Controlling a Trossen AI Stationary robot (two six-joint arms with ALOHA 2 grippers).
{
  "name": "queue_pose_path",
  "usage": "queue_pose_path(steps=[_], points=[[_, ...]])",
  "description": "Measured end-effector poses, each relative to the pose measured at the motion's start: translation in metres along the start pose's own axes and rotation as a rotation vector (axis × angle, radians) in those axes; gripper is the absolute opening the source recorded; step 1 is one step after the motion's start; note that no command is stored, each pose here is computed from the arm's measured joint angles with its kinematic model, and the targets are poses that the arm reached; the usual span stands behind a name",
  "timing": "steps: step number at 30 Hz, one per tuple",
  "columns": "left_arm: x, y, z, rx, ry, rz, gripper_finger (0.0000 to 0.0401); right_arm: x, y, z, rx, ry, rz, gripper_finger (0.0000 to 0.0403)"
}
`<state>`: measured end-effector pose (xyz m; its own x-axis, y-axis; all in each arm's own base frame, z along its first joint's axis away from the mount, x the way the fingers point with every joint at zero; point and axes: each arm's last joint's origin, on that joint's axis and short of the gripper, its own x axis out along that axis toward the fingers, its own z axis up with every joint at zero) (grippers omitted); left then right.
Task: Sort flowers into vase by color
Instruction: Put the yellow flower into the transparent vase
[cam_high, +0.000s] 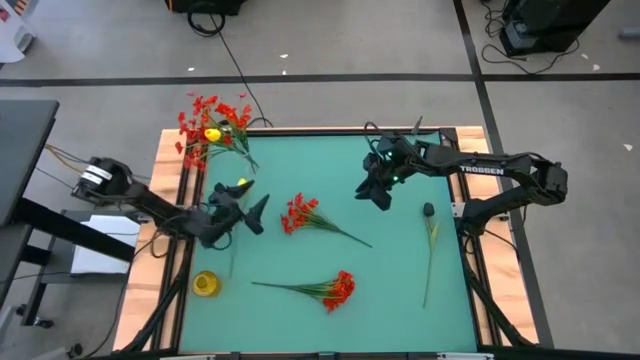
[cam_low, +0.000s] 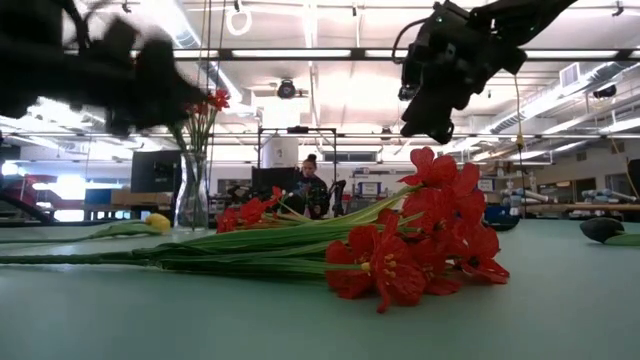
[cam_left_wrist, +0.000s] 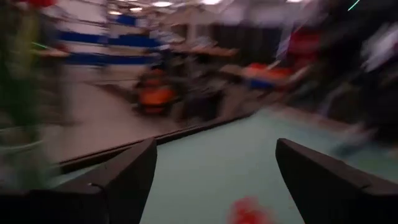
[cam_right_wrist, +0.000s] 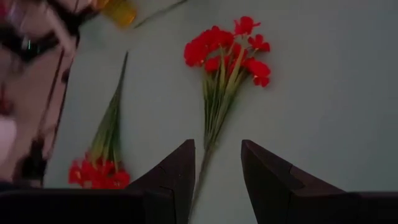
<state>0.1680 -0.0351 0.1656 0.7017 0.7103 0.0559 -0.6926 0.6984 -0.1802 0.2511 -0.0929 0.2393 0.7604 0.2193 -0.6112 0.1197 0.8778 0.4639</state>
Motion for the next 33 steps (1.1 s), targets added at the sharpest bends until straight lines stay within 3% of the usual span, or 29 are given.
queue_pose_path(steps=[4,8,11,13,16,18,23,33], points=[[0.0,-0.027,0.039,-0.203,-0.09,-0.195,0.0334,-0.001,0.0,0.005,0.147,-0.062,-0.045,0.0138],[0.016,-0.071,0.085,-0.101,-0.119,-0.362,0.0323,-0.004,0.001,0.015,0.207,-0.185,-0.106,0.0137],[0.033,-0.098,0.11,-0.013,0.063,-0.417,0.031,-0.008,0.003,0.023,0.267,-0.287,-0.116,0.0135],[0.042,-0.108,0.123,-0.004,0.229,-0.396,0.0302,-0.013,0.006,0.026,0.3,-0.333,-0.12,0.0135],[0.046,-0.106,0.134,-0.012,0.473,-0.281,0.029,-0.022,0.011,0.026,0.314,-0.37,-0.146,0.0134],[0.042,-0.097,0.135,-0.095,0.62,-0.146,0.0284,-0.028,0.014,0.024,0.327,-0.372,-0.17,0.0134],[0.023,-0.063,0.103,-0.207,0.967,0.175,0.0264,-0.04,0.02,0.013,0.37,-0.342,-0.253,0.0134],[0.032,-0.002,0.035,-0.249,1.262,0.521,0.0238,-0.041,0.013,0.015,0.358,-0.354,-0.297,0.0134]])
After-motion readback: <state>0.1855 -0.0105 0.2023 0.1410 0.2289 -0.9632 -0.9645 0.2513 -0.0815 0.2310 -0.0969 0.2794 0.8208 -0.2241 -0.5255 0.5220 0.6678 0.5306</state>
